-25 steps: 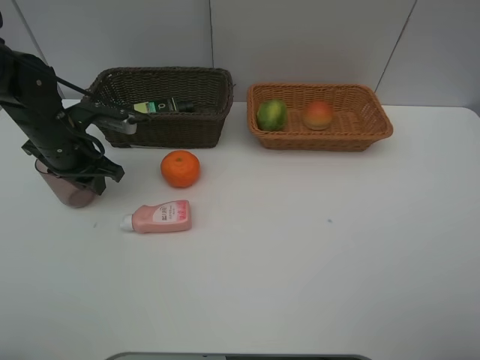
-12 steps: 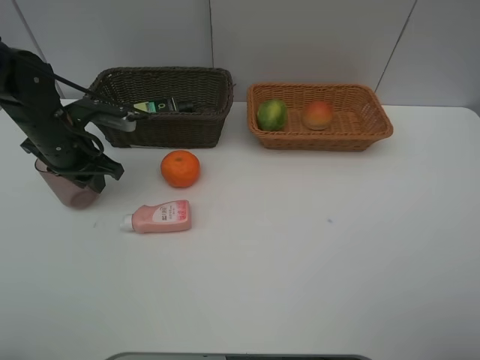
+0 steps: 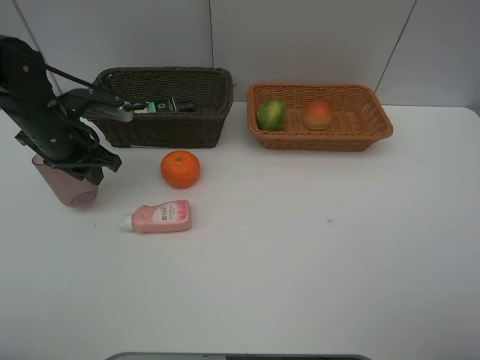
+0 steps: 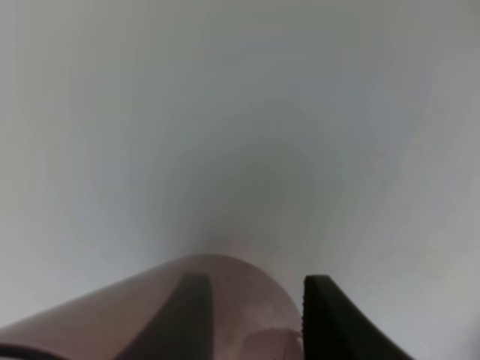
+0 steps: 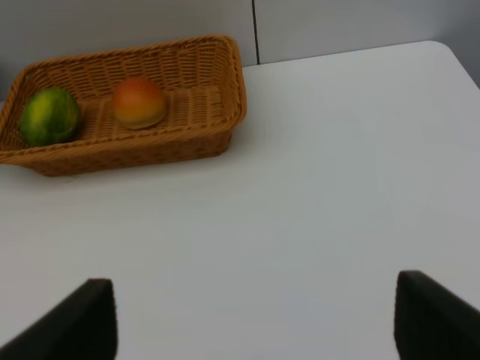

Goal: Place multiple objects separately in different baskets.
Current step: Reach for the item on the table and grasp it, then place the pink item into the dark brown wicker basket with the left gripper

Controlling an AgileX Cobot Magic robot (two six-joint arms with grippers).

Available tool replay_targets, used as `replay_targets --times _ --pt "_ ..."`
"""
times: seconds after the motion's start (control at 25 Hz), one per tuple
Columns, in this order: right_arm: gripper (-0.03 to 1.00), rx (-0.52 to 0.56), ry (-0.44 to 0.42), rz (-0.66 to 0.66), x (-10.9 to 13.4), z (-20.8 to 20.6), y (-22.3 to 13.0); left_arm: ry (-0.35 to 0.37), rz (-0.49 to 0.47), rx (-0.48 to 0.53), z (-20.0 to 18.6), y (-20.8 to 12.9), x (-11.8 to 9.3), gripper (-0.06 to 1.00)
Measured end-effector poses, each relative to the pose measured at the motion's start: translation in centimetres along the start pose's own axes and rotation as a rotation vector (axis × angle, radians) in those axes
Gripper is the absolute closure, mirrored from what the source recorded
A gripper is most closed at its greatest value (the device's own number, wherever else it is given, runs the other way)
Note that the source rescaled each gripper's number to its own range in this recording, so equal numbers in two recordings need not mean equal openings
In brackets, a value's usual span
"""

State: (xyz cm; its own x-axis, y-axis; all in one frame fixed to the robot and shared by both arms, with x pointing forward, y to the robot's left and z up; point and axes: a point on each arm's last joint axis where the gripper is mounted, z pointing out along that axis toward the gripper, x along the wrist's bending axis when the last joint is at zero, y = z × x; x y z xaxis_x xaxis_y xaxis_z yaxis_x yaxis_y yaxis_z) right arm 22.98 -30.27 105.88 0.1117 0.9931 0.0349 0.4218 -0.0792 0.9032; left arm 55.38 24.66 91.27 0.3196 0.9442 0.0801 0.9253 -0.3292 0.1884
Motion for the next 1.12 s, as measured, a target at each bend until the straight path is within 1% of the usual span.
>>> replay_targets --times 0.16,0.32,0.52,0.64,0.76,0.96,1.12 --pt "0.49 0.0 0.0 0.0 0.0 0.0 0.0 0.005 -0.002 -0.03 -1.0 0.1 0.1 0.94" --pt "0.49 0.0 0.0 0.0 0.0 0.0 0.0 0.014 -0.005 -0.087 -3.0 0.7 0.3 0.94" --pt "0.49 0.0 0.0 0.0 0.0 0.0 0.0 0.039 -0.014 -0.243 -7.4 2.7 0.8 0.94" --pt "0.49 0.0 0.0 0.0 0.0 0.0 0.0 0.049 -0.015 -0.312 -9.2 3.9 1.0 0.94" --pt "0.49 0.0 0.0 0.0 0.0 0.0 0.0 0.053 -0.009 -0.366 -10.2 4.9 0.9 0.94" --pt "0.49 0.0 0.0 0.0 0.0 0.0 0.0 0.07 -0.01 -0.542 -11.8 7.1 1.2 0.94" --pt "0.49 0.0 0.0 0.0 0.0 0.0 0.0 0.079 -0.007 -0.652 -11.4 9.2 1.4 0.94"
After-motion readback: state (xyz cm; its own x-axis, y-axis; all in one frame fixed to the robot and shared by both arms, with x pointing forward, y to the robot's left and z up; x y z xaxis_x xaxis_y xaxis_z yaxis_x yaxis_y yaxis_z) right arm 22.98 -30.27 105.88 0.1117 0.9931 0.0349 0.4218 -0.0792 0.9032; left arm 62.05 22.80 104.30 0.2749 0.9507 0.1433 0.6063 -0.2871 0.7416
